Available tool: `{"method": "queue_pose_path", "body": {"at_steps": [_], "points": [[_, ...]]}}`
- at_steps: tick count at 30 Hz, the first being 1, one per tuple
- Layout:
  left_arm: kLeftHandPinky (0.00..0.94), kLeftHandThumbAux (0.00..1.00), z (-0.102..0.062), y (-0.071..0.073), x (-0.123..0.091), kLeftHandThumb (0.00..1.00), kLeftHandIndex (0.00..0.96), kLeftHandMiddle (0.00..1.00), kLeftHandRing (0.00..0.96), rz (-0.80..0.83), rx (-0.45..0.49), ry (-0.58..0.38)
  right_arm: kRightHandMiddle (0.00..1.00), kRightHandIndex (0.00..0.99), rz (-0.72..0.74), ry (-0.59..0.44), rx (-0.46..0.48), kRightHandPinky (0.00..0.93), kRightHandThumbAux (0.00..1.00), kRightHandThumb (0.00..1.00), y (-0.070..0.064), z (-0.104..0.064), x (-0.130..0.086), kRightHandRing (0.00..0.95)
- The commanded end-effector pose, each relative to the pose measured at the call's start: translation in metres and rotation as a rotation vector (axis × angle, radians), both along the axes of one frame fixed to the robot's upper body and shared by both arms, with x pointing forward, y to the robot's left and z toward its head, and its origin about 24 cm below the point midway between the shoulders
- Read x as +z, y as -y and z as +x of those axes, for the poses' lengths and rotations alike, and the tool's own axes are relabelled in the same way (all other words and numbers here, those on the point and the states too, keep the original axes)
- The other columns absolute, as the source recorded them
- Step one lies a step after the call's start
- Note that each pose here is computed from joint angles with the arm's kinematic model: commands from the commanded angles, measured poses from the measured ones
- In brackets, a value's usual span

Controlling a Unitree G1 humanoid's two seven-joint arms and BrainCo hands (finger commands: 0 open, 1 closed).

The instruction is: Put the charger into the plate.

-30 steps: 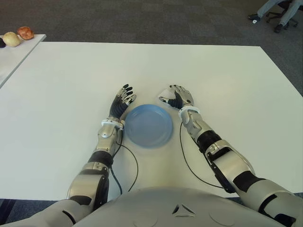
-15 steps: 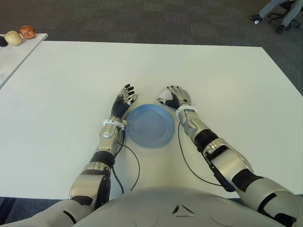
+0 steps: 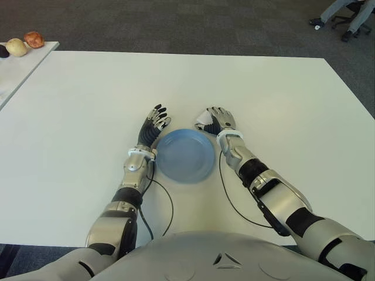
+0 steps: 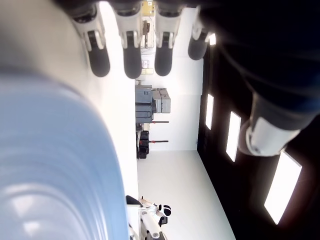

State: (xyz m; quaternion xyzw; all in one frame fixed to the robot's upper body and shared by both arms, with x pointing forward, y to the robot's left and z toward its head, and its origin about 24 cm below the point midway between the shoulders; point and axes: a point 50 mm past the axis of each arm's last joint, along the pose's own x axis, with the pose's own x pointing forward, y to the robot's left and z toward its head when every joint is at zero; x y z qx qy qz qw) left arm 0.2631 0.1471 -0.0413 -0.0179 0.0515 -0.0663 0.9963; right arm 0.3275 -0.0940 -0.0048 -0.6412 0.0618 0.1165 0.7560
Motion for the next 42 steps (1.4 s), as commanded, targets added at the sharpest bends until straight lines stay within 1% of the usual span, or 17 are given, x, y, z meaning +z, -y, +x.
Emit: {"method": "queue_pose_path", "body": {"at_steps": [1,17,28,42], "points": [[0.184,0.567,-0.027,0.002,-0.032,0.0,0.077,0.145,0.152,-0.018,0.013,-0.18,0.0,0.0,-0.023,-0.04,0.006,0.026,0.284,0.278,-0.001,-0.004,-0.007,0.0],[0.175,0.556,-0.027,0.001,-0.032,0.0,0.074,0.143,0.147,-0.011,0.009,-0.177,0.0,0.0,-0.031,-0.052,0.015,0.024,0.273,0.297,-0.003,-0.008,-0.011,0.0],[0.188,0.563,-0.028,-0.001,-0.031,0.0,0.075,0.144,0.153,-0.007,0.009,-0.174,0.0,0.0,-0.016,-0.066,0.005,0.032,0.278,0.298,0.001,-0.01,-0.015,0.0],[0.194,0.569,-0.028,-0.002,-0.031,0.0,0.085,0.156,0.165,-0.007,0.008,-0.171,0.0,0.0,0.003,-0.064,0.004,0.04,0.264,0.275,0.004,-0.012,-0.019,0.0]]}}
